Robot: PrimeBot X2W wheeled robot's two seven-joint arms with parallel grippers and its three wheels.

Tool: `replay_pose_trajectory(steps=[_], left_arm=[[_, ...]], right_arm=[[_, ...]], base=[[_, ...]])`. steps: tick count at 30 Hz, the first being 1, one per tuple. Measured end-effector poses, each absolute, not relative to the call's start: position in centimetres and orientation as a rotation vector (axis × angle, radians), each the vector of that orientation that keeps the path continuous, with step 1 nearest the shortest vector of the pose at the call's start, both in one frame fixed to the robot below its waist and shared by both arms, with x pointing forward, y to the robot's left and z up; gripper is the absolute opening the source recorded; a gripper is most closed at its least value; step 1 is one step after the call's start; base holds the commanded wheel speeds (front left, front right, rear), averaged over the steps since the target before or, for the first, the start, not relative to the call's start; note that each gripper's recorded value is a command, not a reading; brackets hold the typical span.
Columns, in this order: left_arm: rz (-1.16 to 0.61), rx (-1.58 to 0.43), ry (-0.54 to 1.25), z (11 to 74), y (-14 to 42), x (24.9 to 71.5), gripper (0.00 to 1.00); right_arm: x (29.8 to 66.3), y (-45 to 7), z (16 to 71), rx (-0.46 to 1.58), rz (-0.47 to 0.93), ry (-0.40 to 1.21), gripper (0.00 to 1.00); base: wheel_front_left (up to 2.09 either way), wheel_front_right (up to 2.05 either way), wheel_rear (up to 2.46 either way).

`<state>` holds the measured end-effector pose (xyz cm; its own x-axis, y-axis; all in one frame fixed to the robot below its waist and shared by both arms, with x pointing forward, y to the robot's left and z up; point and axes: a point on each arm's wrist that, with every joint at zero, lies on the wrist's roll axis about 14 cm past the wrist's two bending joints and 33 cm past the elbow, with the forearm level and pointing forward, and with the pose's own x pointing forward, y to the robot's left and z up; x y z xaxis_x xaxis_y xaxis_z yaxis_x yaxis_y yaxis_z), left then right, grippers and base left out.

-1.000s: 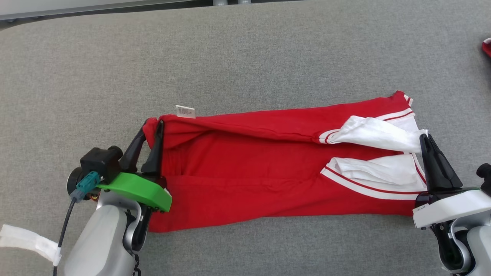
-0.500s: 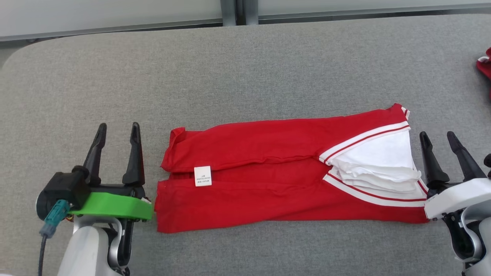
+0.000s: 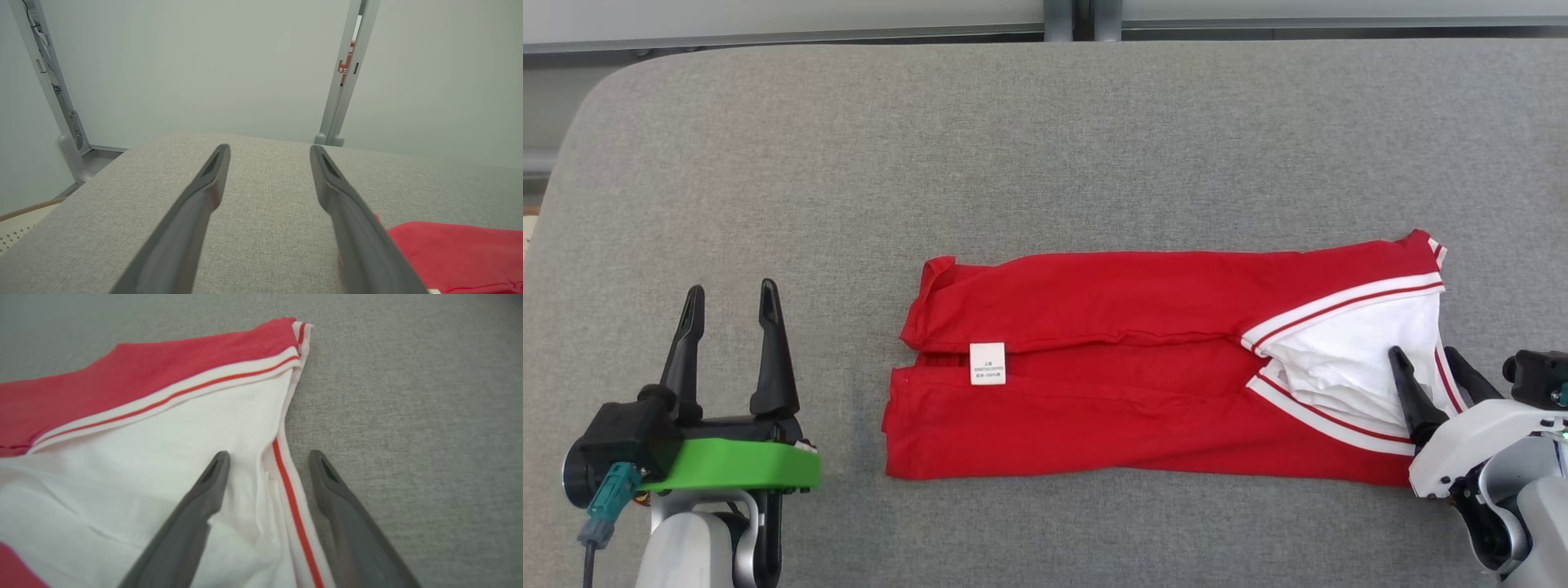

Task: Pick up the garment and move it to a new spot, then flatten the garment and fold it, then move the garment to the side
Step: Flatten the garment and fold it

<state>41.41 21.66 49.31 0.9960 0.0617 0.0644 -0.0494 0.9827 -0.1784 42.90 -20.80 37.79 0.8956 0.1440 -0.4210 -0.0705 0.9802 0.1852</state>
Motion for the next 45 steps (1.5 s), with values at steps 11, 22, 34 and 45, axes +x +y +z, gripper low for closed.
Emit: replay_pose_trajectory(steps=[11, 22, 34, 45], left_arm=[[0.090, -0.166, -0.066, 49.2, 22.7, 40.7, 1.00], [0.073, -0.174, -0.087, 50.0, 22.2, 40.1, 1.00], [0.049, -0.187, -0.090, 50.2, 21.3, 39.7, 1.00], [0.046, -0.190, -0.098, 50.5, 21.1, 39.1, 1.00]], right_arm=[[42.7, -20.0, 37.1, 0.225, 0.128, 0.480, 0.00], [42.8, -28.4, 40.5, 0.169, -0.044, 0.380, 0.00], [43.2, -26.3, 45.1, 0.180, 0.027, 0.256, 0.00], [43.4, -17.0, 51.2, 0.264, 0.285, 0.146, 0.00]], base=[[0.00, 0.00, 0.00], [0.00, 0.00, 0.00], [0.00, 0.00, 0.00], [0.00, 0.00, 0.00]])
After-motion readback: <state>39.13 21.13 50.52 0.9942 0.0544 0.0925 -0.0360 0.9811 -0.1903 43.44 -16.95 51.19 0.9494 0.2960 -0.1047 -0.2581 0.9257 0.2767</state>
